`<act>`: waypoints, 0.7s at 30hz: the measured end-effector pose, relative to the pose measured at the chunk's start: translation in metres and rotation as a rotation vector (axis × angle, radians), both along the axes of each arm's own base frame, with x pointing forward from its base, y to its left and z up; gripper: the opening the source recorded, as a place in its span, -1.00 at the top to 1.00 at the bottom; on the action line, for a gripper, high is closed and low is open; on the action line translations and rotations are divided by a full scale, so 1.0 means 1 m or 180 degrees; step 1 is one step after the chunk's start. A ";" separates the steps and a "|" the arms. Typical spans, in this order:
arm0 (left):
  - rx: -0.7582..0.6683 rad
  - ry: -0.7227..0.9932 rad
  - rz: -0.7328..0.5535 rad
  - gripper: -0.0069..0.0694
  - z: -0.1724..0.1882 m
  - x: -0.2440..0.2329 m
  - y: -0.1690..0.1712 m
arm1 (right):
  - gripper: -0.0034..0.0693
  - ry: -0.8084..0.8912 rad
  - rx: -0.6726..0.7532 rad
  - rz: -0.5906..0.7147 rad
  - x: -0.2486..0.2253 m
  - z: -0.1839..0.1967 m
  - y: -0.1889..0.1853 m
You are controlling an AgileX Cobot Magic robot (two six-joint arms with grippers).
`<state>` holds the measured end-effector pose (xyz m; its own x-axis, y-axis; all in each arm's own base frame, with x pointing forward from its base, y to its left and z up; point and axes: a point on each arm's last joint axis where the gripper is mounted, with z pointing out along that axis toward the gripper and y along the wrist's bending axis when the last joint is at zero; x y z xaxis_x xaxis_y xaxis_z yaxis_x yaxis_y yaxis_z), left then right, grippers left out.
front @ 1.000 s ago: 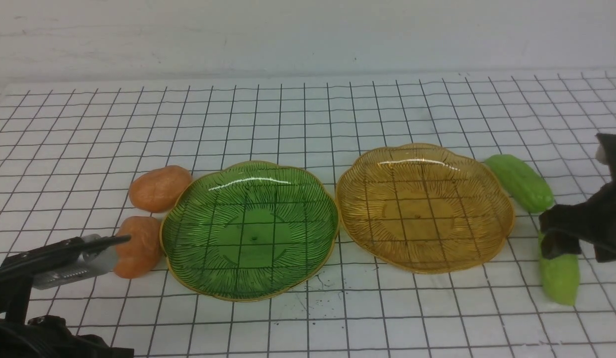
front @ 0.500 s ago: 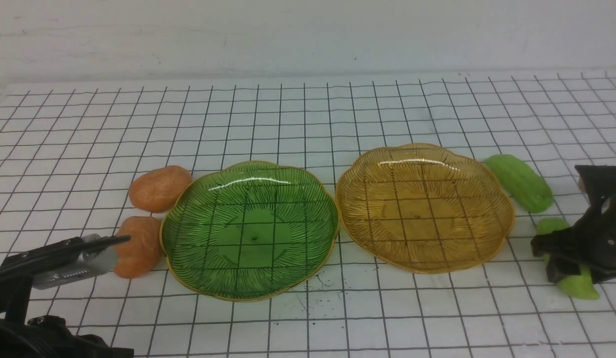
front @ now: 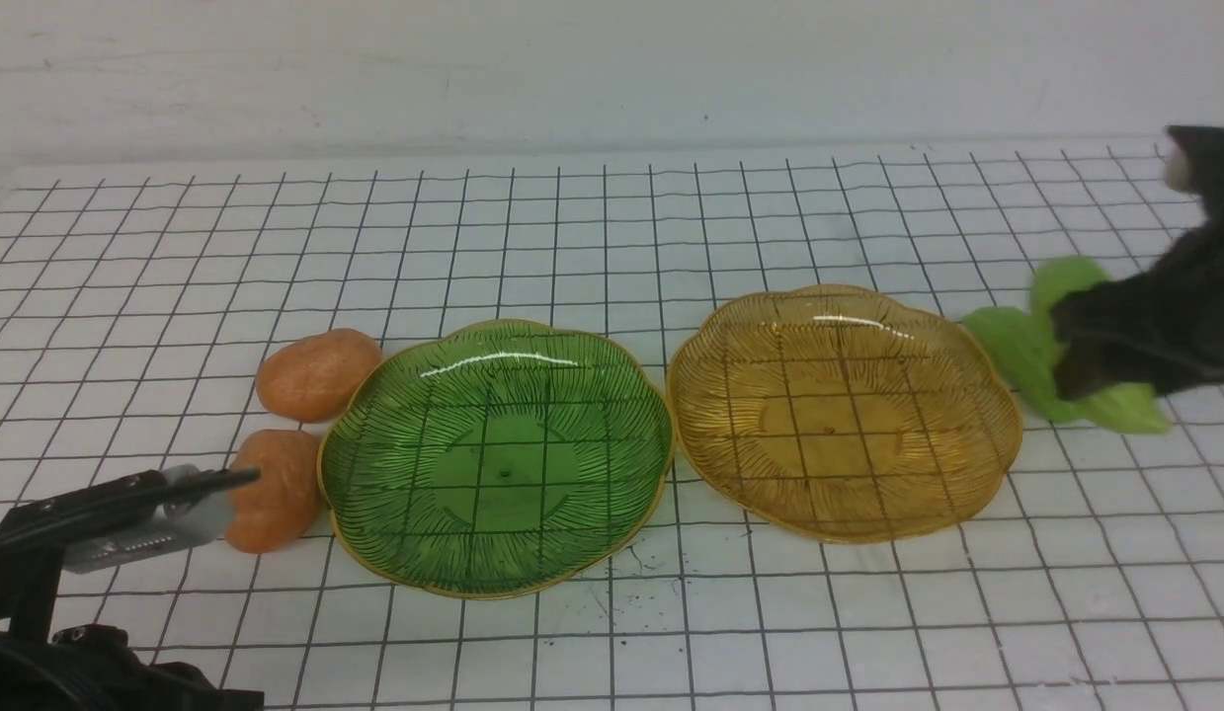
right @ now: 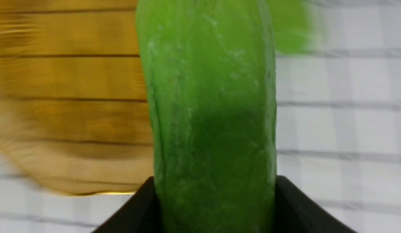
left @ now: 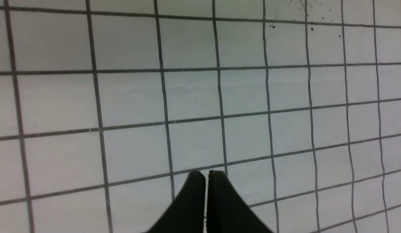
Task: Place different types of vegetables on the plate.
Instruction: 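Put the green cucumber next to the left plate into that plate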
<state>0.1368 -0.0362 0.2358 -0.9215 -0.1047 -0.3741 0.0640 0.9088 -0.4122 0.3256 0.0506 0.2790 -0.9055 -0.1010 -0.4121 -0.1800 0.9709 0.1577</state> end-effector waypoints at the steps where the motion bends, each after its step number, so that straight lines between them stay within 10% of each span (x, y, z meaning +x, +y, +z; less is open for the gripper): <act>1: 0.0007 -0.0018 0.0009 0.84 0.000 0.001 0.000 | -0.12 -0.0044 0.0114 0.0194 0.002 -0.002 0.015; 11: 0.0013 -0.0029 0.0015 0.84 0.000 0.001 0.000 | -0.13 -0.0026 -0.0006 0.0840 0.022 -0.064 0.082; 21: 0.0013 -0.0029 0.0015 0.84 0.000 0.001 0.000 | -0.95 -0.0019 -0.0220 0.0844 0.037 -0.058 0.083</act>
<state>0.1378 -0.0357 0.2359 -0.9175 -0.1076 -0.3828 0.0633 0.9109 -0.4078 0.3622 0.1340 0.2205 -0.8413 -0.3622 -0.4013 -0.4301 0.8982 0.0909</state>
